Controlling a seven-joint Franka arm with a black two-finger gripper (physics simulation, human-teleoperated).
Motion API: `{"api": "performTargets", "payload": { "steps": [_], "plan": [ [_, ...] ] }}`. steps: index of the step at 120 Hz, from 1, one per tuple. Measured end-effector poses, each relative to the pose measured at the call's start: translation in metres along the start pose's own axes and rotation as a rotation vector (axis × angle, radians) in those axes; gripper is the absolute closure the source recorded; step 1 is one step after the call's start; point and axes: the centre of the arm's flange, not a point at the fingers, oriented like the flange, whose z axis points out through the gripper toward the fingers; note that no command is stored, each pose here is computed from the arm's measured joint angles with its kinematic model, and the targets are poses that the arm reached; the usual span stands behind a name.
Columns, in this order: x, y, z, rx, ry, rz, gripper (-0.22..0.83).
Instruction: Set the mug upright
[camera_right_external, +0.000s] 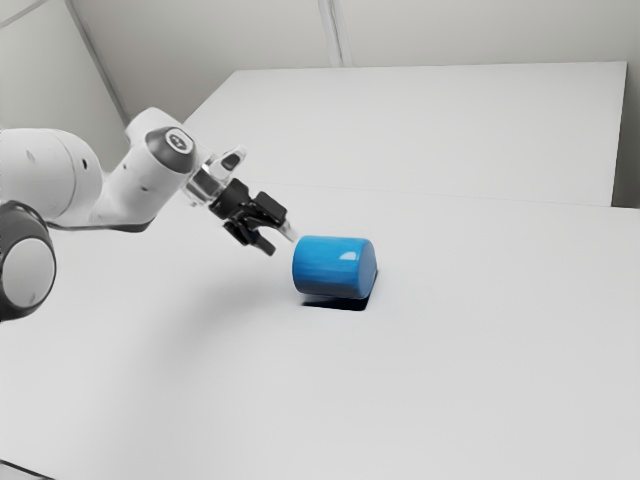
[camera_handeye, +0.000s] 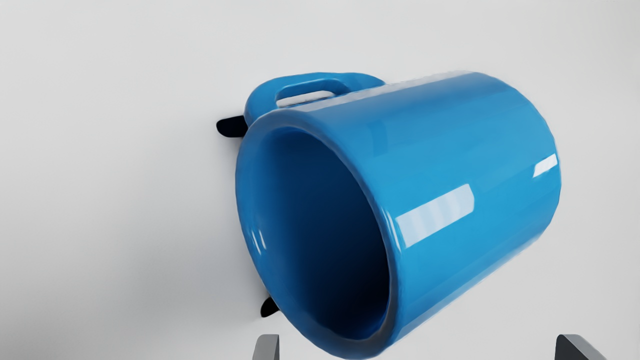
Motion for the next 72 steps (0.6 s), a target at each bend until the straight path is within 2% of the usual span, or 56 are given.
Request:
{"api": "performTargets", "payload": {
  "steps": [11, 31, 72],
  "plan": [
    [0.010, -0.004, 0.006, -0.034, 0.025, 0.036, 0.00],
    [0.014, -0.026, 0.022, -0.110, 0.068, 0.037, 0.00],
    [0.003, -0.039, 0.063, -0.386, 0.056, 0.021, 0.01]
  ]
}}
